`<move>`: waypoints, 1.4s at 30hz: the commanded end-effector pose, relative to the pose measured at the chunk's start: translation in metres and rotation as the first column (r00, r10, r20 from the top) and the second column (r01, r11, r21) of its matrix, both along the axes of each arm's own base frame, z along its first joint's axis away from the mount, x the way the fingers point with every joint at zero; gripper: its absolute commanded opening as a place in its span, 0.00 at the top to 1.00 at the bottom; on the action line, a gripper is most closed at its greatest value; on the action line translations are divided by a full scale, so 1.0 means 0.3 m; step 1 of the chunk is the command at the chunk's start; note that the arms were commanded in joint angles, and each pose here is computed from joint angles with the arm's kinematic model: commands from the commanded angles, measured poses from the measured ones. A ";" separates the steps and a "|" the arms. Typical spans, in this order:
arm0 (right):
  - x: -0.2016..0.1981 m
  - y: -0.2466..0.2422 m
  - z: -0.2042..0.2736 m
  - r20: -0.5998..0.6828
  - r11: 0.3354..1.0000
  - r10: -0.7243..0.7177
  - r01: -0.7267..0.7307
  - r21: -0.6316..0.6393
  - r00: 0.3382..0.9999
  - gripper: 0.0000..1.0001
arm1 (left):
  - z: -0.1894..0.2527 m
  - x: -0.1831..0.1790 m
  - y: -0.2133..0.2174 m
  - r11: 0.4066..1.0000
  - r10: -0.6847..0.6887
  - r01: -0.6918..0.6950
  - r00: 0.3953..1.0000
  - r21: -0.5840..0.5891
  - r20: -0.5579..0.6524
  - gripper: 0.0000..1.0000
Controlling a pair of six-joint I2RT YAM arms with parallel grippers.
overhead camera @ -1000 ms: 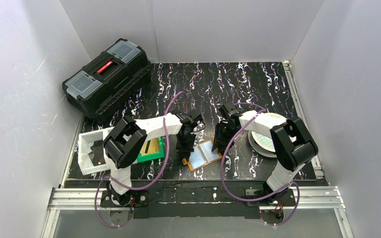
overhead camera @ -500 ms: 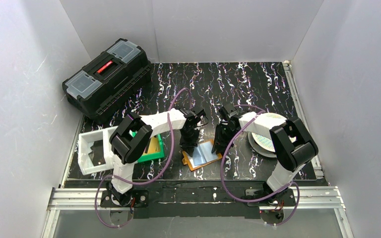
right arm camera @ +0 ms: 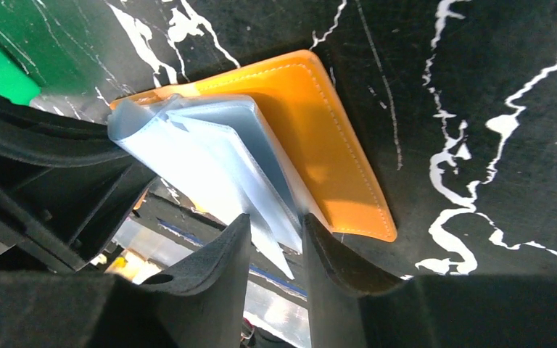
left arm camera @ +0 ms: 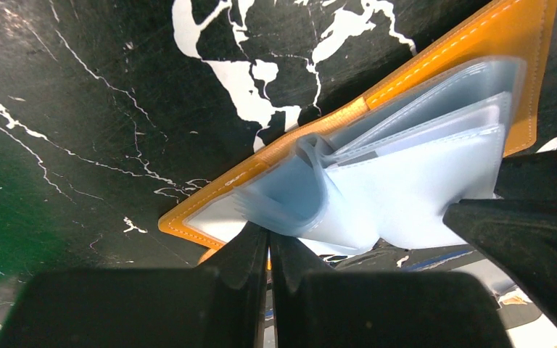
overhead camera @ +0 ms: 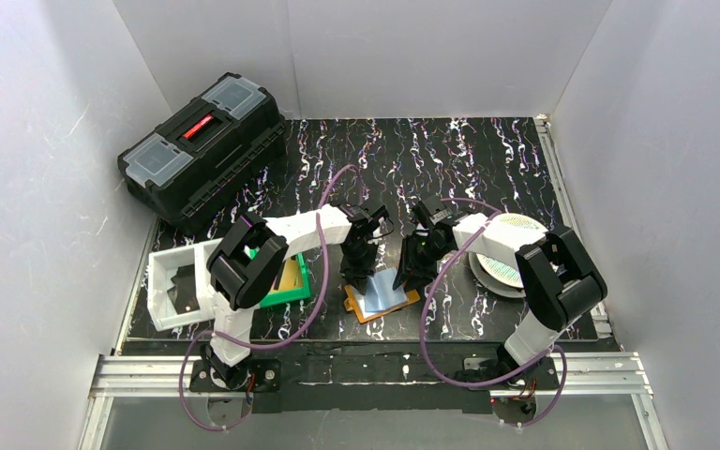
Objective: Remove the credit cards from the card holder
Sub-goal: Remove the credit card from the card holder.
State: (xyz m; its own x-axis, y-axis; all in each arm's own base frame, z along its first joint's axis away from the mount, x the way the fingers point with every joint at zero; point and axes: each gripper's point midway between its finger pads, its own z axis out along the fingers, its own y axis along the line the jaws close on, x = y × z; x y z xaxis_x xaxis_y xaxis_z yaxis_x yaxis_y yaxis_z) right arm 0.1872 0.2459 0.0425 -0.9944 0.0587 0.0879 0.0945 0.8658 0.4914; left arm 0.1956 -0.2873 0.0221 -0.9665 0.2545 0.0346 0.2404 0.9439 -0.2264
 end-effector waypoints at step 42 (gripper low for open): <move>-0.008 0.138 0.160 0.053 0.983 -0.014 0.004 0.186 0.998 0.62 | 0.112 0.011 0.031 0.998 0.004 0.004 0.994 -0.064 0.111 1.00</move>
